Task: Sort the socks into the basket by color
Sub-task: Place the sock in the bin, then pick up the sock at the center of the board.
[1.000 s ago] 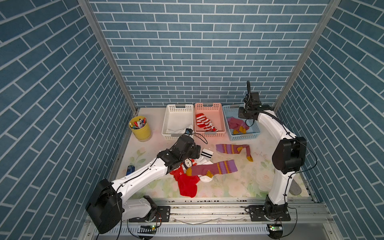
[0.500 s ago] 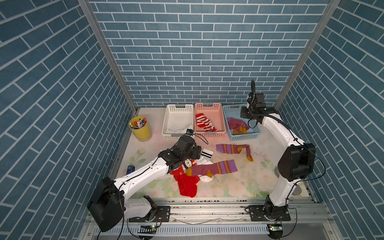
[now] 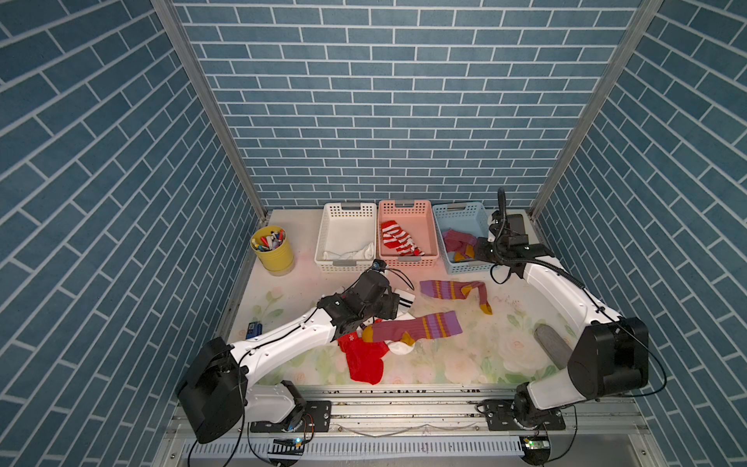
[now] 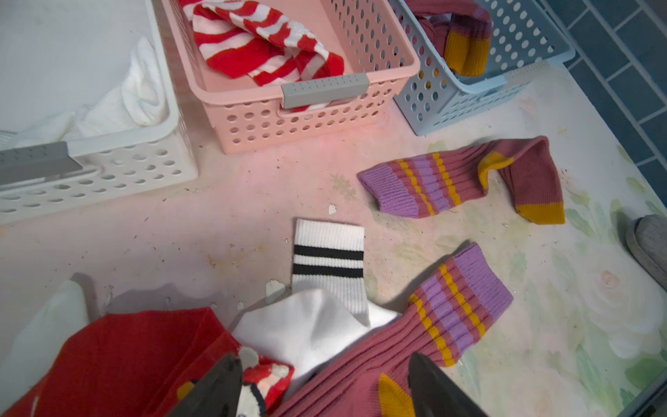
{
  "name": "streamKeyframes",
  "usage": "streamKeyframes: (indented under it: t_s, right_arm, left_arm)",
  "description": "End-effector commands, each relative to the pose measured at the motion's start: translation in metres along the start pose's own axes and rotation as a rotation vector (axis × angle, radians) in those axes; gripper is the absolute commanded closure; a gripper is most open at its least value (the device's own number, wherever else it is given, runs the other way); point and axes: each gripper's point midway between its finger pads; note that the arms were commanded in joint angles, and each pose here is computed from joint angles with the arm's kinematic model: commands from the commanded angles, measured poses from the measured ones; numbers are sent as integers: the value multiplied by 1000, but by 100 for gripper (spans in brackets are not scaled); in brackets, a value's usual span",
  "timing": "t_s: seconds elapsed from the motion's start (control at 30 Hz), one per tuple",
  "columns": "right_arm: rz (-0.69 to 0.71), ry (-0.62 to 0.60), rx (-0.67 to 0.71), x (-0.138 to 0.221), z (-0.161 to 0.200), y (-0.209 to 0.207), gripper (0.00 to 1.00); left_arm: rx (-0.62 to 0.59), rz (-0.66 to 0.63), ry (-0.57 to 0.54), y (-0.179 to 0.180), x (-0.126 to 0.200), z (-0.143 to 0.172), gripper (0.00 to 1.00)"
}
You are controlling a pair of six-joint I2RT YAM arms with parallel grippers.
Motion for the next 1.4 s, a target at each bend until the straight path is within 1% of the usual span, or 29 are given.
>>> streamKeyframes:
  t_s: [0.0,0.17,0.33,0.5,0.63,0.83,1.07,1.37]
  right_arm:
    - [-26,-21,-57,7,10,3,66]
    - [-24,-9,-76,13,31,-1,66]
    - [-15,-4,-89,19,42,-5,65]
    - [-2,-1,-94,24,48,-9,65]
    - [32,-9,-91,33,49,-16,62]
    - [112,-11,-83,49,45,-32,55]
    - [144,-23,-120,59,45,-48,53]
    - [165,-63,-157,82,44,-65,51]
  left_arm:
    - [-5,-60,71,0,-3,29,21]
    - [-40,-86,125,-18,-14,47,22]
    - [-113,-81,158,-46,-30,51,24]
    - [-203,-108,197,-66,-43,53,25]
    - [-260,-122,243,-75,-53,60,26]
    - [-319,-88,291,-98,-63,71,27]
    - [-385,-66,337,-119,-78,86,28]
    - [-432,-77,388,-122,-93,101,30]
Point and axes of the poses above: each gripper's point midway between its finger pads, its own x axis back along the fingers, its own y axis along the line the jaws close on, z = x × y, and after that the axes turned 1 degree about x, right-handed
